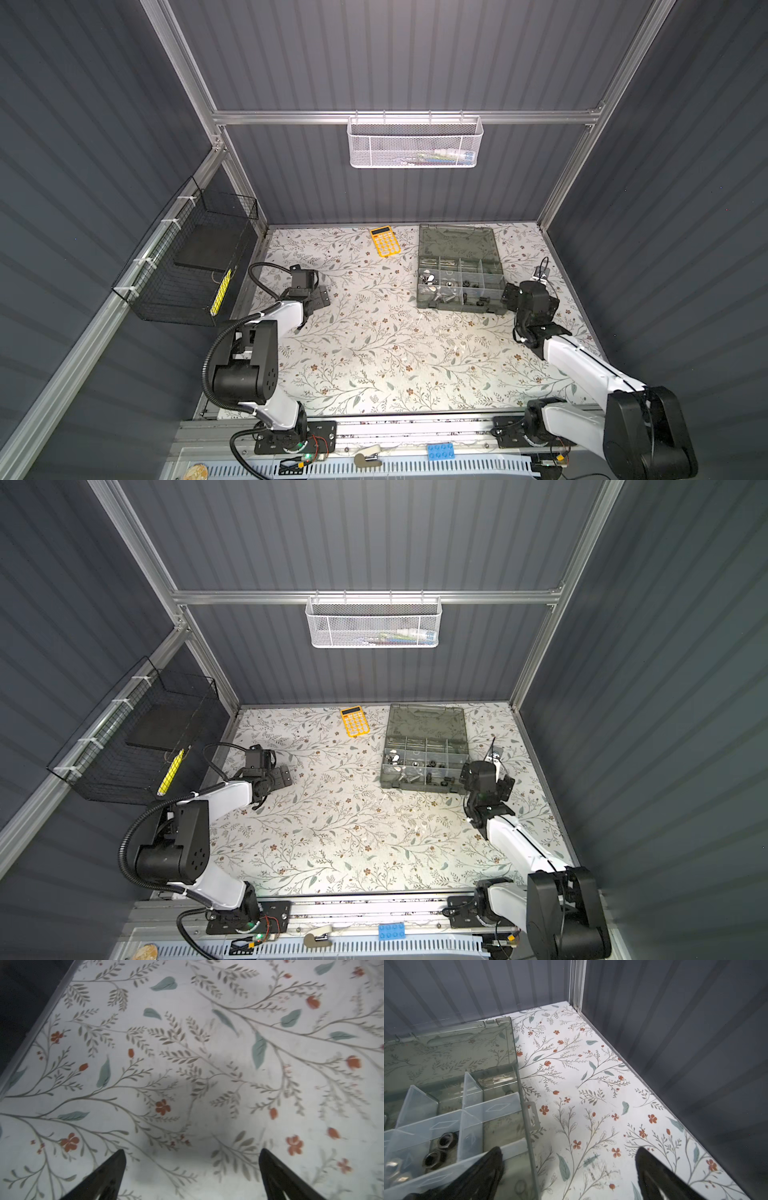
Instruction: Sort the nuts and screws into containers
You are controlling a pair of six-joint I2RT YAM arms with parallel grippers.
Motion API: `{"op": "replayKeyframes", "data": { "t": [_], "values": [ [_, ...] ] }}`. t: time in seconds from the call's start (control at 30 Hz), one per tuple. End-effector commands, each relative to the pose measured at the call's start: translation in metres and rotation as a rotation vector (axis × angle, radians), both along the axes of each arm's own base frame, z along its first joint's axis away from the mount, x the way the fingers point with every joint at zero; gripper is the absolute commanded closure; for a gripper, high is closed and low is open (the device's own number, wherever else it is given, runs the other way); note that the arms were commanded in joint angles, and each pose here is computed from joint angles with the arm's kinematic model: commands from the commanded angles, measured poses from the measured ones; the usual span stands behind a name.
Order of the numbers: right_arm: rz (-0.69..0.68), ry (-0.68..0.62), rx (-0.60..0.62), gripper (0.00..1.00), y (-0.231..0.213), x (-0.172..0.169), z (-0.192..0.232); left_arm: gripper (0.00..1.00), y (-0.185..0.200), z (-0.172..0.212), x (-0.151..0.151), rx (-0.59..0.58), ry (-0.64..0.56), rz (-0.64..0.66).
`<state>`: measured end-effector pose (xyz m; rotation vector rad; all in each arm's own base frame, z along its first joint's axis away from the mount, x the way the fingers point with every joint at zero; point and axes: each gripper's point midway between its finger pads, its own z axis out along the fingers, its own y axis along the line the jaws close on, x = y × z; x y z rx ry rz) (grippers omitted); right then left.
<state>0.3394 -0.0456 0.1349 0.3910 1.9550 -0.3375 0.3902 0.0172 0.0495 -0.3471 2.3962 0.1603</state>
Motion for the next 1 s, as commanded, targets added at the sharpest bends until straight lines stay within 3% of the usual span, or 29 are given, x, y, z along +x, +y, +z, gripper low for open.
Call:
{"op": "replayKeyframes", "data": {
  "t": [0.0, 0.37, 0.53, 0.63, 0.67, 0.73, 0.97],
  "values": [
    [0.047, -0.235, -0.086, 0.01, 0.004, 0.012, 0.043, 0.00, 0.012, 0.030, 0.023, 0.085, -0.195, -0.011],
    [0.099, -0.271, -0.154, 0.01, 0.011, 0.017, 0.023, 0.00, 0.023, 0.032, 0.013, 0.140, -0.437, 0.006],
    [0.111, -0.352, -0.152, 0.01, 0.013, 0.006, 0.015, 0.00, 0.008, 0.024, 0.021, 0.131, -0.409, -0.088],
    [0.164, -0.387, -0.177, 0.01, 0.024, 0.002, 0.018, 0.00, 0.000, 0.022, 0.021, 0.144, -0.481, -0.137],
    [0.165, -0.384, -0.175, 0.01, 0.025, 0.002, 0.017, 0.00, -0.001, 0.017, 0.018, 0.124, -0.433, -0.132],
    [0.166, -0.387, -0.177, 0.01, 0.025, 0.002, 0.018, 0.00, 0.001, 0.021, 0.020, 0.144, -0.476, -0.130],
    [0.168, -0.384, -0.178, 0.01, 0.025, 0.005, 0.018, 0.00, -0.001, 0.018, 0.022, 0.139, -0.447, -0.142]
  ]
}}
